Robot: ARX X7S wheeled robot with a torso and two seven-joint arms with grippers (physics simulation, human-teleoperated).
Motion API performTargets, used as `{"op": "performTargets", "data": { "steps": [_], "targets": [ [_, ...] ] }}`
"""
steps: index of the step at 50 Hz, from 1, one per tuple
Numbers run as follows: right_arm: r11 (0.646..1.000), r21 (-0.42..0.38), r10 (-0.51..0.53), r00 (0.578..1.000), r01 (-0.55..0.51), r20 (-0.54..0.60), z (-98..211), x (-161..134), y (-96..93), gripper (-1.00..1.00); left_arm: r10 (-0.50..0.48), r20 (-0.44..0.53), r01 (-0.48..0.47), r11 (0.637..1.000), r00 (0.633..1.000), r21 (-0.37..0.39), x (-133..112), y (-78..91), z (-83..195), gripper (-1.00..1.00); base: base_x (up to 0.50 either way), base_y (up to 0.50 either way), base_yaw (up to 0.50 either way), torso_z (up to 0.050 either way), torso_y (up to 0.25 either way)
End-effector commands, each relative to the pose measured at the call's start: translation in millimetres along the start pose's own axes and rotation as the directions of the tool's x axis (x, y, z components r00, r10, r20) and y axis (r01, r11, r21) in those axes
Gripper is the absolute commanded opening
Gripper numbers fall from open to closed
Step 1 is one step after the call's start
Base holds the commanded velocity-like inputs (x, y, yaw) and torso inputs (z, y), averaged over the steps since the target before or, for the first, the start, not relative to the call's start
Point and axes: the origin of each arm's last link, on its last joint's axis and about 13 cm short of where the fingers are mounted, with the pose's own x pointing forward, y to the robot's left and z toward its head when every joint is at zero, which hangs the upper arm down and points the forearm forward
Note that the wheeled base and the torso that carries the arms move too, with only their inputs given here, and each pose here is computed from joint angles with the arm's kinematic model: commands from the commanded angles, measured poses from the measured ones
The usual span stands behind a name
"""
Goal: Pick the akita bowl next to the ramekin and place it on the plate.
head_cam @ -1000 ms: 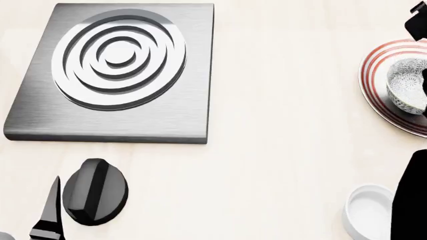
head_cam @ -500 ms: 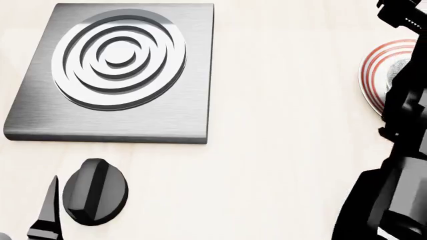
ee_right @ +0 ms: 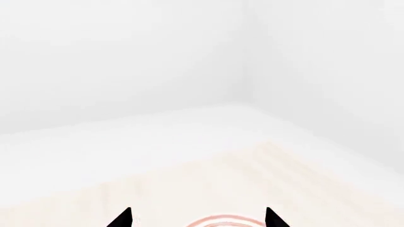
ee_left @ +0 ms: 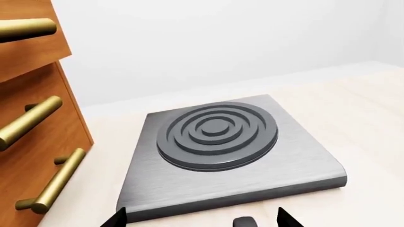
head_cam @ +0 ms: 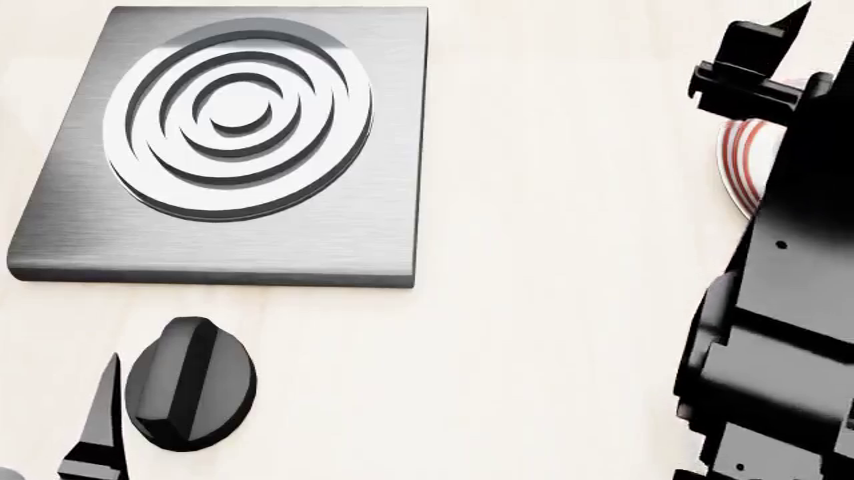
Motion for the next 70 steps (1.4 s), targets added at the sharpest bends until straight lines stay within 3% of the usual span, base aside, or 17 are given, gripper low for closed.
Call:
{"op": "performTargets", "data": {
  "steps": [1, 12, 17, 36, 42, 59, 70],
  "targets": [
    [0.996, -0.078, 0.039, 0.996, -0.033, 0.076, -10, -23, 3.6, 1.0, 0.0, 0.001, 0.0, 1.0, 1.0, 0.001, 0, -0.2, 0, 1.0, 0.0, 0.0, 0.0, 0.0, 0.0],
    [0.989, -0.14, 0.066, 0.988, -0.046, 0.142, -23, -43, 6.0, 1.0, 0.001, 0.001, -0.001, 1.0, 1.0, 0.0, -1, -0.2, 0, 1.0, 0.0, 0.0, 0.0, 0.0, 0.0],
    [0.976, -0.212, 0.099, 0.976, -0.057, 0.192, -28, -49, 8.4, 1.0, 0.001, 0.001, -0.001, 1.0, 1.0, -0.001, -1, -0.7, 0, 1.0, 0.0, 0.0, 0.0, 0.0, 0.0],
    [0.947, -0.313, 0.16, 0.954, -0.075, 0.254, -58, -80, 11.4, 1.0, -0.001, -0.001, 0.001, 1.0, 1.0, -0.004, -1, -0.9, 0, 1.0, 0.0, 0.0, 0.0, 0.0, 0.0],
    [0.941, -0.331, 0.167, 0.951, -0.074, 0.261, -75, -95, 9.7, 1.0, -0.001, -0.004, 0.001, 1.0, 1.0, -0.004, -1, -0.8, -1, 1.0, 0.0, 0.0, 0.0, 0.0, 0.0],
    [0.92, -0.385, 0.21, 0.921, -0.072, 0.33, -80, -128, 5.0, 1.0, -0.011, -0.003, 0.011, 1.0, 1.0, -0.003, -3, -3.2, -1, 1.0, 0.0, 0.0, 0.0, 0.0, 0.0],
    [0.924, -0.371, 0.222, 0.921, -0.095, 0.319, -88, -150, 1.6, 1.0, -0.013, -0.001, 0.013, 1.0, 1.0, -0.004, -3, -3.9, 0, 1.0, 0.0, 0.0, 0.0, 0.0, 0.0]
  ]
}}
